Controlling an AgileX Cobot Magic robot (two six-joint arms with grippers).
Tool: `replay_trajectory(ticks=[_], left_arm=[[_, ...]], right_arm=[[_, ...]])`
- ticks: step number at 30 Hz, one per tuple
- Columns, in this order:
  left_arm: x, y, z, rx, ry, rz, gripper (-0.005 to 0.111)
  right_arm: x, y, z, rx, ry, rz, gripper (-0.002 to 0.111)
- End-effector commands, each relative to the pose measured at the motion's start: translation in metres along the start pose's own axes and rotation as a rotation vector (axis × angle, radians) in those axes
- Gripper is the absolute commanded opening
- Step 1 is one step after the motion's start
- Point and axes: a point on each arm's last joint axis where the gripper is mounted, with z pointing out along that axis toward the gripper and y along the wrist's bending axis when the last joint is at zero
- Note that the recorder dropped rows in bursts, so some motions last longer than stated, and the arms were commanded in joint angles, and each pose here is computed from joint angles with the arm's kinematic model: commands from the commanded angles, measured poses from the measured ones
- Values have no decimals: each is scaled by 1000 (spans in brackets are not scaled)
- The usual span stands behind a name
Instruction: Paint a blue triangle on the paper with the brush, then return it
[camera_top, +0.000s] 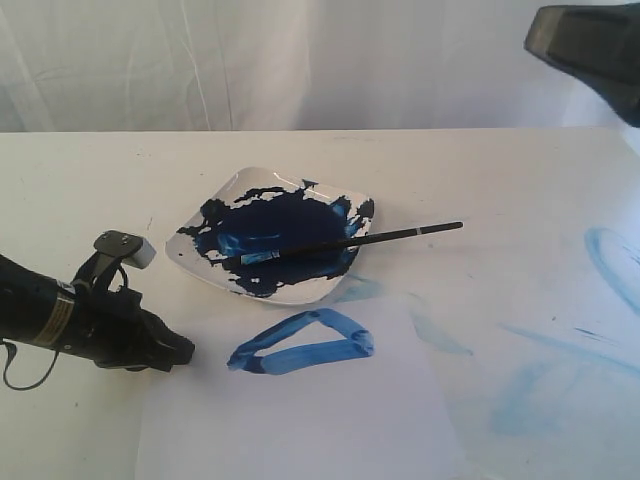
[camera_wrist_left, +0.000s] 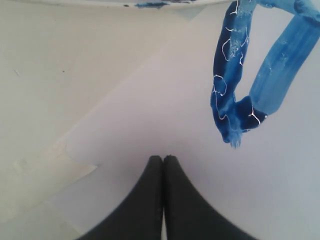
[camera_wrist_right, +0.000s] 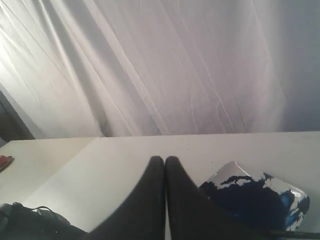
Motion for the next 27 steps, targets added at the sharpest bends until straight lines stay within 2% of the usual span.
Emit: replay_trajectory(ticks=[1, 13, 21, 27], left_arm=[[3, 0, 1, -7, 20, 13, 0], [3, 0, 1, -7, 20, 13, 0], [3, 0, 1, -7, 20, 13, 0], [3, 0, 1, -7, 20, 13, 0]], right_arm=[[-4, 8, -14, -20, -41, -36, 0], [-7, 16, -29, -32, -94, -59, 0], [-18, 46, -93, -52, -333, -177, 0], [-12, 72, -142, -63, -514, -279, 0]])
